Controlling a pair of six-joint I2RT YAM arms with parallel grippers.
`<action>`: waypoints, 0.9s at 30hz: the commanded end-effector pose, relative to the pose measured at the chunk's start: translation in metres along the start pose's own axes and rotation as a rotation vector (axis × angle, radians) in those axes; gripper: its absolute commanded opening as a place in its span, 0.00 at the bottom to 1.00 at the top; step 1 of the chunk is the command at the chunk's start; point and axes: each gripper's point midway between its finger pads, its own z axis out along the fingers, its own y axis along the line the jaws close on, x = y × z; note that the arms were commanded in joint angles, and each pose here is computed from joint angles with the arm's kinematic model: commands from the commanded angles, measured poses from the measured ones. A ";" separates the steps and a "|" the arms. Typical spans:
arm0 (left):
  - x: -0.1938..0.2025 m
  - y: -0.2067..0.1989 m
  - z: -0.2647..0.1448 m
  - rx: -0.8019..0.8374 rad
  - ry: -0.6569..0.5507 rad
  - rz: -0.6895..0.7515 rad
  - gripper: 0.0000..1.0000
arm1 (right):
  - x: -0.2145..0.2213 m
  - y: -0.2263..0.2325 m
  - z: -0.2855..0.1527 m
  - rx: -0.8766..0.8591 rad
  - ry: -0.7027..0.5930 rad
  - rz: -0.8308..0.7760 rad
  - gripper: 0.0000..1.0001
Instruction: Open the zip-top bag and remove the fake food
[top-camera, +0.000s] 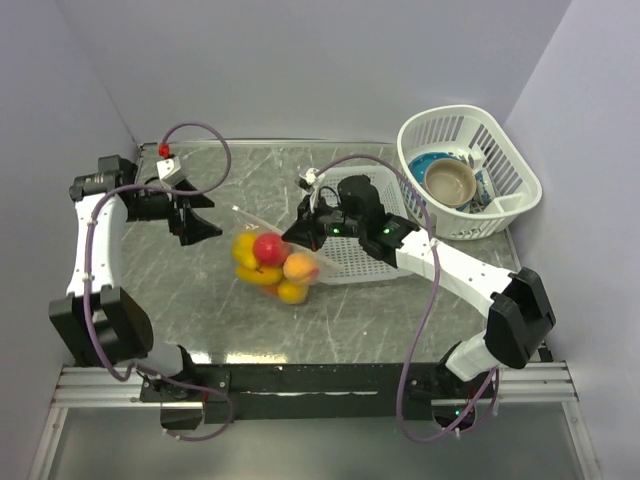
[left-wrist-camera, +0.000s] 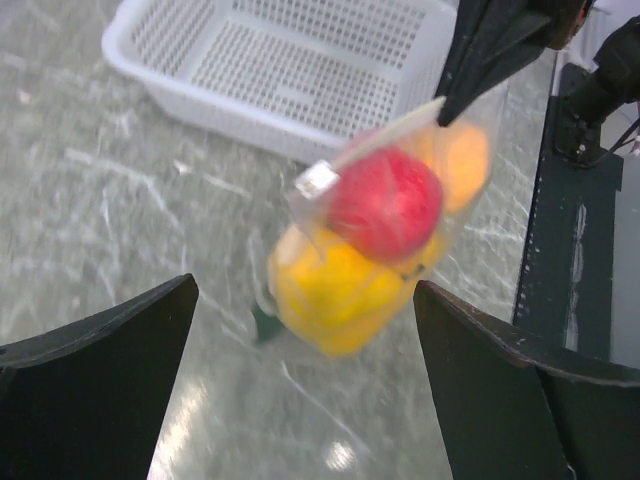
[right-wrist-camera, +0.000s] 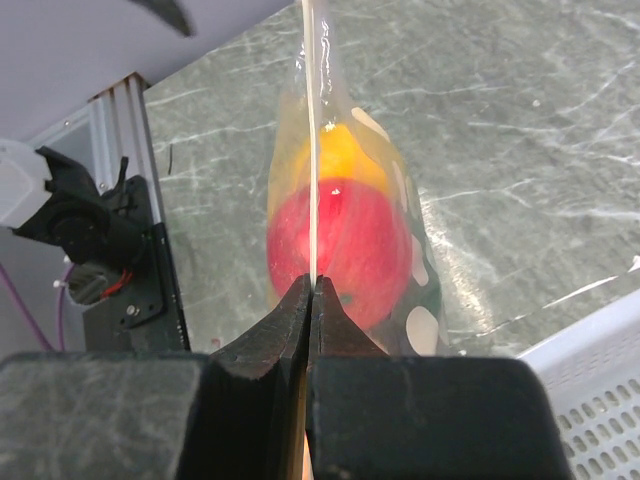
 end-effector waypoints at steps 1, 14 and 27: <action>-0.009 -0.008 0.007 0.076 -0.171 0.109 0.97 | -0.026 0.024 -0.016 -0.042 -0.063 -0.040 0.00; -0.008 -0.029 0.023 0.144 -0.239 0.138 0.95 | -0.039 0.044 -0.007 -0.091 -0.058 -0.060 0.00; -0.013 -0.034 0.029 0.176 -0.239 0.133 0.59 | -0.047 0.047 -0.011 -0.080 -0.082 -0.076 0.00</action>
